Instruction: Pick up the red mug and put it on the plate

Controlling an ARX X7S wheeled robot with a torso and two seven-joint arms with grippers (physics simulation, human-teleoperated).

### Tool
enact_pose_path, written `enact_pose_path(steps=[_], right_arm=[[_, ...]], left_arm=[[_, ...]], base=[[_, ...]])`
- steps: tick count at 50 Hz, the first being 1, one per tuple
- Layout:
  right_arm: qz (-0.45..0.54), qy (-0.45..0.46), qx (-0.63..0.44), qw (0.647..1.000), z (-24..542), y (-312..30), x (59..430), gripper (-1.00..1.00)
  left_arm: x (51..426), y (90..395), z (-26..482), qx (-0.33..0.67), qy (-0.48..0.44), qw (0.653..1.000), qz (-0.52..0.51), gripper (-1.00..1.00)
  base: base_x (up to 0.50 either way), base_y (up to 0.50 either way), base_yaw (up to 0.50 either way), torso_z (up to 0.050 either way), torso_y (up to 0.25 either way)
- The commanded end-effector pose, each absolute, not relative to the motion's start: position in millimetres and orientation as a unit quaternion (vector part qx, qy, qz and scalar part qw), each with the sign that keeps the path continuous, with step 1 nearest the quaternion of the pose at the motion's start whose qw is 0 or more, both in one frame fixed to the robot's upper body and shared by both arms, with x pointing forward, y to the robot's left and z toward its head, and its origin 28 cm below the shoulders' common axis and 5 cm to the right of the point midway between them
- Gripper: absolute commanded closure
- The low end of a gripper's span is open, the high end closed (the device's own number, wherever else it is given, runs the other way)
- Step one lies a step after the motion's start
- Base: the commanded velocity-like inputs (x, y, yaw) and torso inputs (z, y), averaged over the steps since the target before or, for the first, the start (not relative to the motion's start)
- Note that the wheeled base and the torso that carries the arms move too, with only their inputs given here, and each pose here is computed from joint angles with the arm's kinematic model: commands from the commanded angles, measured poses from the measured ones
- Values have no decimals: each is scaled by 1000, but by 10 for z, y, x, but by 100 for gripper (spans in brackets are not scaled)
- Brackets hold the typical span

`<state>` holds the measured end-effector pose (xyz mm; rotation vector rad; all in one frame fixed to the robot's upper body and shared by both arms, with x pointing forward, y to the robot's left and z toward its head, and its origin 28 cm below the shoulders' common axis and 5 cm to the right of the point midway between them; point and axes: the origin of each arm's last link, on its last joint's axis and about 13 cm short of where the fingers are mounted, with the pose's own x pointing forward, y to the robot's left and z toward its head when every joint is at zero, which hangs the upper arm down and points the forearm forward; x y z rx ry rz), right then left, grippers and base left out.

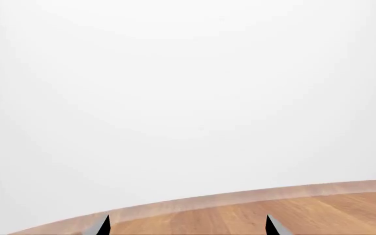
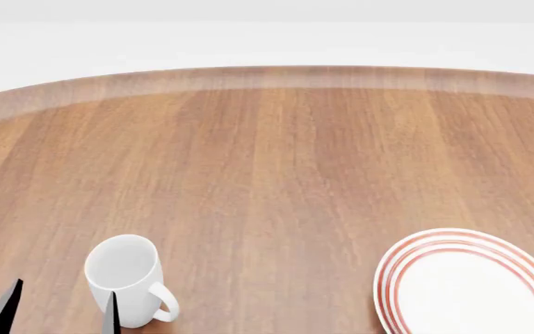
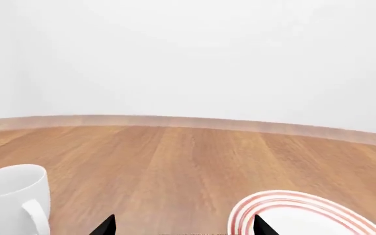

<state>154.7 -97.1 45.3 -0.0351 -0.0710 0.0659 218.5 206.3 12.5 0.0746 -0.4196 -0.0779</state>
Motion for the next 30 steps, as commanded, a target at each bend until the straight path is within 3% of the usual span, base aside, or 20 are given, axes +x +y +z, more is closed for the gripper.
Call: enact_pose_path(steps=[1,13,30], right_arm=[[54,-43,-30,997,620,-977,1158,-100],[61,-36,-28,997,477,-1092,794,-100],[77,-14,-26,997,271,-1086,597,-100]], left_arm=[[2185,2063,125,35,-207,977,-40,-100],[2185,2063,125,35,-206,977,-43,-100],[2186,2063,125,34,-210,976,-42,-100]], base=[[0,0,0,0,0],[0,0,0,0,0],[0,0,0,0,0]])
